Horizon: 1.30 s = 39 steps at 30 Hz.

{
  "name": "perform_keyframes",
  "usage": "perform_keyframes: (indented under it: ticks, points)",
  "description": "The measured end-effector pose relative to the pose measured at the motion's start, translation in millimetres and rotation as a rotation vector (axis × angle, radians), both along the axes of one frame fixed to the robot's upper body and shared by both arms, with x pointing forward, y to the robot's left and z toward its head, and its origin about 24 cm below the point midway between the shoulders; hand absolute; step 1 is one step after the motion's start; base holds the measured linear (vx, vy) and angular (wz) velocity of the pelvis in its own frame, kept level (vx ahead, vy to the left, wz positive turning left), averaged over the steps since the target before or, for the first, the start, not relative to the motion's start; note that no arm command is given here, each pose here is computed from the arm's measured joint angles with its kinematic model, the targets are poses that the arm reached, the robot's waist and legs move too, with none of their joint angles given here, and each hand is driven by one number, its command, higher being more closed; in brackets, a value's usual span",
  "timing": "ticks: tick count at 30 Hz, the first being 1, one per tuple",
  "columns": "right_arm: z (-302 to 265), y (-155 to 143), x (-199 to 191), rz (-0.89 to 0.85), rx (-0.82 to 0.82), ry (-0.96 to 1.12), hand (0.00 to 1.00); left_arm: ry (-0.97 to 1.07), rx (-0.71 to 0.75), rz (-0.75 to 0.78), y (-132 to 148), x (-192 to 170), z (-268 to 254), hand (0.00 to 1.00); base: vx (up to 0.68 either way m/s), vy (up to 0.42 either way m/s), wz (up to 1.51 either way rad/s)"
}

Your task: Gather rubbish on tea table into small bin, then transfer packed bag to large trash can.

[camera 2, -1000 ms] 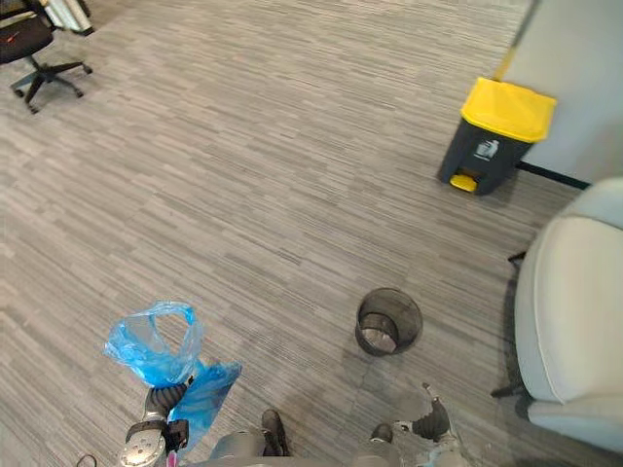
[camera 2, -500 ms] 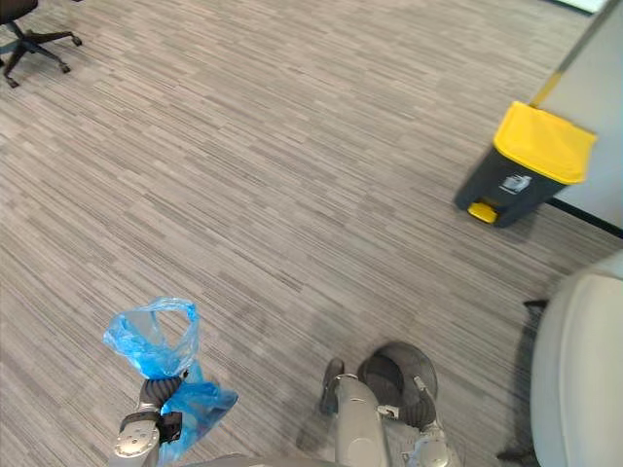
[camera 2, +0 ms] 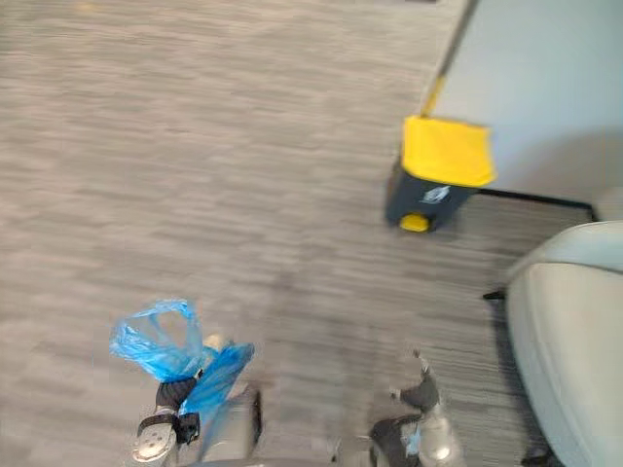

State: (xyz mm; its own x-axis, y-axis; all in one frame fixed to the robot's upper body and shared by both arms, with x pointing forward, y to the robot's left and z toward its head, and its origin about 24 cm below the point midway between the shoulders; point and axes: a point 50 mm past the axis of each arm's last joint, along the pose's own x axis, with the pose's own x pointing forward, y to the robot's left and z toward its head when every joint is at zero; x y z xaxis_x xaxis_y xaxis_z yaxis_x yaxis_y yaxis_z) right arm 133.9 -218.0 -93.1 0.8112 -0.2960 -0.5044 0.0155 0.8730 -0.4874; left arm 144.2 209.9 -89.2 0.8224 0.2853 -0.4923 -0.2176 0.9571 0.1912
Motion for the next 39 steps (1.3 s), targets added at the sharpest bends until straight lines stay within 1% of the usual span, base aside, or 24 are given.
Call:
perform_keyframes:
  ticks: [2, 4, 6, 9, 11, 12, 14, 18, 21, 23, 25, 26, 28, 32, 35, 39]
  points:
    - [-0.4, 2.1, 2.1, 0.000, 0.007, -0.003, 0.00, -0.010, 0.029, -0.064, 0.5, 6.3, 3.8, 1.00, 0.35, 0.241, -1.18]
    - [-5.5, 3.1, 2.9, 0.001, 0.012, 0.023, 0.00, -0.016, 0.052, -0.088, 4.2, 10.2, 6.5, 1.00, 0.38, 0.140, -0.94]
    - [-11.1, 2.8, 7.3, 0.007, 0.012, 0.052, 0.00, -0.027, 0.068, -0.089, 9.1, 16.8, 9.1, 1.00, 0.37, 0.007, -0.76]
    - [-8.1, -8.5, 26.1, 0.029, -0.029, 0.048, 0.00, -0.019, 0.070, -0.071, 13.7, 25.3, 6.7, 1.00, 0.46, -0.062, -0.36]
    - [-8.1, -11.0, 24.6, 0.029, -0.037, 0.052, 0.00, 0.003, 0.086, -0.064, 20.8, 20.7, 4.5, 1.00, 0.57, -0.104, -0.17]
    - [-8.1, -18.0, 23.3, 0.029, -0.056, 0.065, 0.00, 0.015, 0.070, -0.056, 17.9, 20.8, 1.1, 1.00, 0.78, -0.210, -0.25]
    - [-6.6, -20.4, 25.5, 0.035, -0.062, 0.063, 0.00, 0.009, 0.047, -0.065, 11.7, 22.7, 0.3, 1.00, 0.73, -0.258, -0.48]
    - [-7.6, -11.9, 27.6, 0.035, -0.023, 0.056, 0.00, 0.017, -0.017, -0.061, -6.5, 19.4, -5.4, 1.00, 0.45, -0.112, -0.65]
    - [-4.1, -12.9, 31.2, 0.014, -0.004, 0.027, 0.00, 0.007, -0.030, -0.077, -13.2, 20.8, -4.5, 1.00, 0.49, -0.018, -0.48]
    - [-3.4, -15.3, 31.6, -0.015, 0.004, 0.018, 0.00, -0.001, -0.034, -0.075, -14.2, 23.4, -3.5, 1.00, 0.44, 0.150, -0.38]
    - [-8.0, -20.5, 22.0, -0.053, 0.003, 0.045, 0.00, -0.002, -0.042, -0.073, -16.7, 23.4, -3.7, 1.00, 0.52, 0.217, -0.36]
    - [-11.4, -14.9, 20.6, -0.064, 0.022, 0.055, 0.00, 0.002, -0.036, -0.070, -14.1, 22.4, -4.0, 1.00, 0.49, 0.204, -0.19]
    - [-12.3, -17.4, 16.7, -0.082, 0.029, 0.059, 0.00, -0.029, -0.037, -0.074, -15.5, 30.2, 1.3, 1.00, 0.50, 0.200, -0.06]
    - [-14.8, -9.0, 16.6, -0.083, 0.056, 0.061, 0.00, -0.005, -0.026, -0.092, -15.7, 21.6, -1.8, 1.00, 0.48, 0.189, -0.04]
    - [-18.4, -5.0, 9.3, -0.085, 0.068, 0.081, 0.00, -0.013, -0.014, -0.101, -13.9, 22.2, 0.5, 1.00, 0.45, 0.027, 0.45]
    - [-20.2, -5.9, 9.3, -0.096, 0.076, 0.088, 0.00, -0.033, 0.002, -0.078, -5.6, 28.3, 4.5, 1.00, 0.43, -0.086, 0.57]
